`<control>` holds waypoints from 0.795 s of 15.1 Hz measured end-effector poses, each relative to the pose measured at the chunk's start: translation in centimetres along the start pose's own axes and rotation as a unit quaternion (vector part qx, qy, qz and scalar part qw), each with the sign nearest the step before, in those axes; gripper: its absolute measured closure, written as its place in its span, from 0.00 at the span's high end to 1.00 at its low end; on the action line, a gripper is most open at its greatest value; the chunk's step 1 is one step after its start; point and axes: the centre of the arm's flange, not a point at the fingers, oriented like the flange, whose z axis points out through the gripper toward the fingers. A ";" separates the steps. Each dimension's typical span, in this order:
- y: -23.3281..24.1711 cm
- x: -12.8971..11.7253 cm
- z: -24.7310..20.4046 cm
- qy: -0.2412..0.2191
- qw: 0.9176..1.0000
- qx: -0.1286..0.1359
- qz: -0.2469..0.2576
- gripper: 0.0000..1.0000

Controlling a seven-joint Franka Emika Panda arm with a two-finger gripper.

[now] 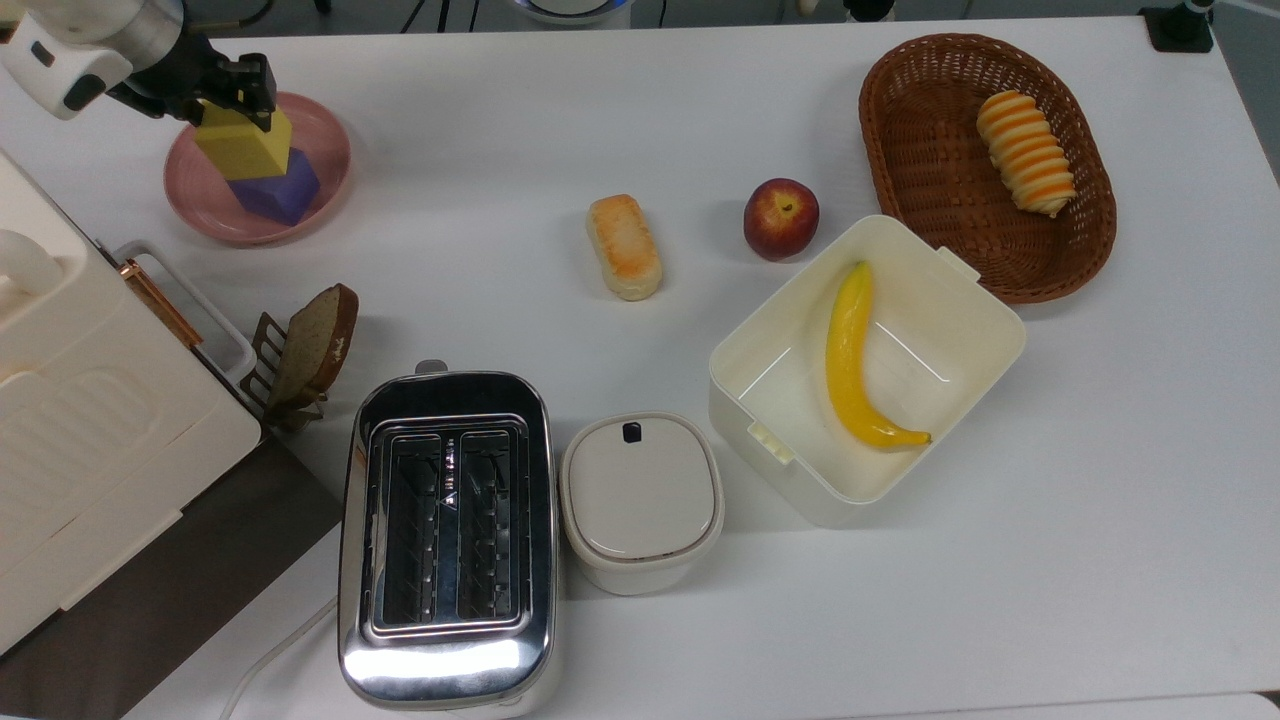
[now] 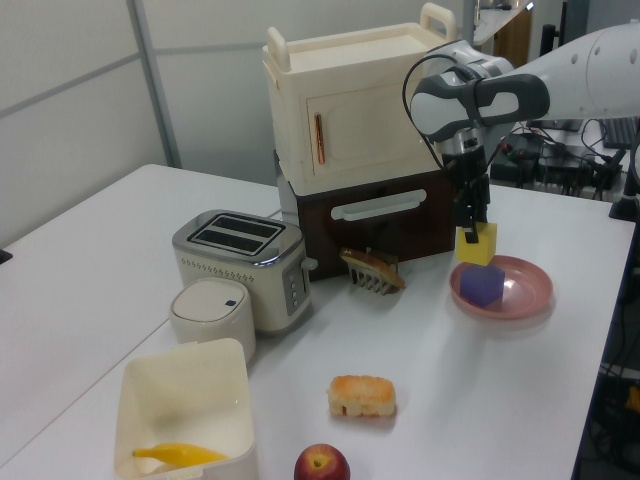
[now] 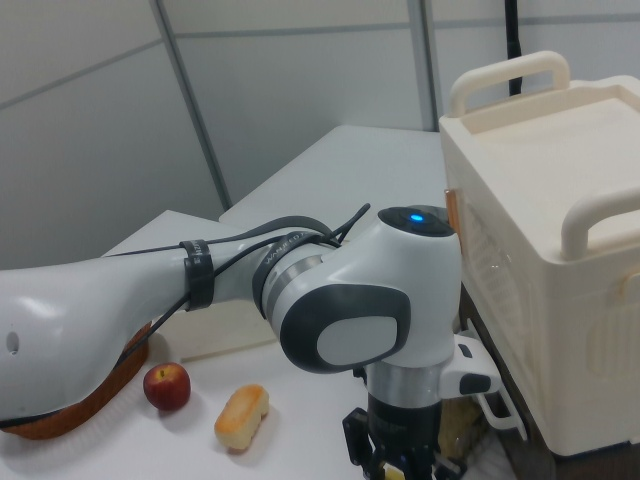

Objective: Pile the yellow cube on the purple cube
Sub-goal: 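Lower the yellow cube onto the purple cube on the pink plate, then open the gripper to release the yellow cube on the purple cube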

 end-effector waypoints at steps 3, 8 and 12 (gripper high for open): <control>0.4 -0.3 0.3 -0.002 1.000 0.002 -0.005 0.80; 0.5 -0.2 0.8 -0.006 1.000 0.004 -0.012 1.00; -0.5 0.0 -0.4 0.003 1.000 -0.001 -0.019 1.00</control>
